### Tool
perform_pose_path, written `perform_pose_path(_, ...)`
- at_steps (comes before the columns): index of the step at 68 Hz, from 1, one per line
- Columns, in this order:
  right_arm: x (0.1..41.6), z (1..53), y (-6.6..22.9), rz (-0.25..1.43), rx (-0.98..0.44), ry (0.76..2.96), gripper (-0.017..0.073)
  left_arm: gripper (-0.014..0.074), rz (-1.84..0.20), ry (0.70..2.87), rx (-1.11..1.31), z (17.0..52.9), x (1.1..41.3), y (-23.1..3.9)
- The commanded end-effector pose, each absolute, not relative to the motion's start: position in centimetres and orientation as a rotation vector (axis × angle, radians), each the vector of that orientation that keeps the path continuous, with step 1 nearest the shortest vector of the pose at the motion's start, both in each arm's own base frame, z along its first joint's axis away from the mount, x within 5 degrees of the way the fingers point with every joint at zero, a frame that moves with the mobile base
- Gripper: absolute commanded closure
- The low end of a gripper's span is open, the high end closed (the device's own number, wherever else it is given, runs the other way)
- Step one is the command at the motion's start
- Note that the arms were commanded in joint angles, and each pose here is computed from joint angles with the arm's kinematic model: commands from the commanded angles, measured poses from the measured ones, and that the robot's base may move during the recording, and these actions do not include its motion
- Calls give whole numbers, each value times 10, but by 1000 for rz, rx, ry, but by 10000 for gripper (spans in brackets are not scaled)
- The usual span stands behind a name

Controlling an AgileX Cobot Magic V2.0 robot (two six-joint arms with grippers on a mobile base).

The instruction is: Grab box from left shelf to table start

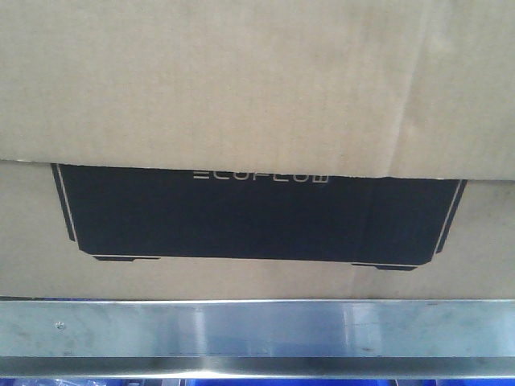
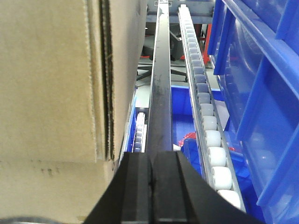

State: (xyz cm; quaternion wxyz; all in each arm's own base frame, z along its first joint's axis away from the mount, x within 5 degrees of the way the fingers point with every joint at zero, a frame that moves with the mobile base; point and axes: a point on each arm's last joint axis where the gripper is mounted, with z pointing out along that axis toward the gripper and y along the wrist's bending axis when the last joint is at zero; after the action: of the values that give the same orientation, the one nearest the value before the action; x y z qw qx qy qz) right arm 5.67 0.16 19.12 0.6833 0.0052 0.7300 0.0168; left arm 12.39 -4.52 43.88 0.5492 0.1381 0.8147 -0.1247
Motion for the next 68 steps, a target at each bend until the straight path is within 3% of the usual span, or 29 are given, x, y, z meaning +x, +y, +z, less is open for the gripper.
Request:
perform_pose_path(1, 56, 199, 0, 14, 17, 1537, 501, 128, -309, 1920, 321, 454, 143, -51)
perform_pose_path(28, 56, 205, -1, 11, 24, 1477, 501, 128, -222, 2265, 238, 433, 216, -63)
perform_pose_path(54, 43, 260, 0, 18, 18, 1353, 492, 128, -169, 2323, 231, 424, 230, -63)
perform_pose_path(59, 39, 276, 1, 24, 10, 1368, 418, 128, -169, 2323, 231, 424, 230, -63)
perform_pose_path(63, 36, 289, 2, 28, 4, 1386, 296, 128, -169, 2321, 231, 424, 230, -63)
perform_pose_path(68, 36, 308, 2, 30, -1, 1393, 54, 128, -169, 2321, 231, 424, 230, -63)
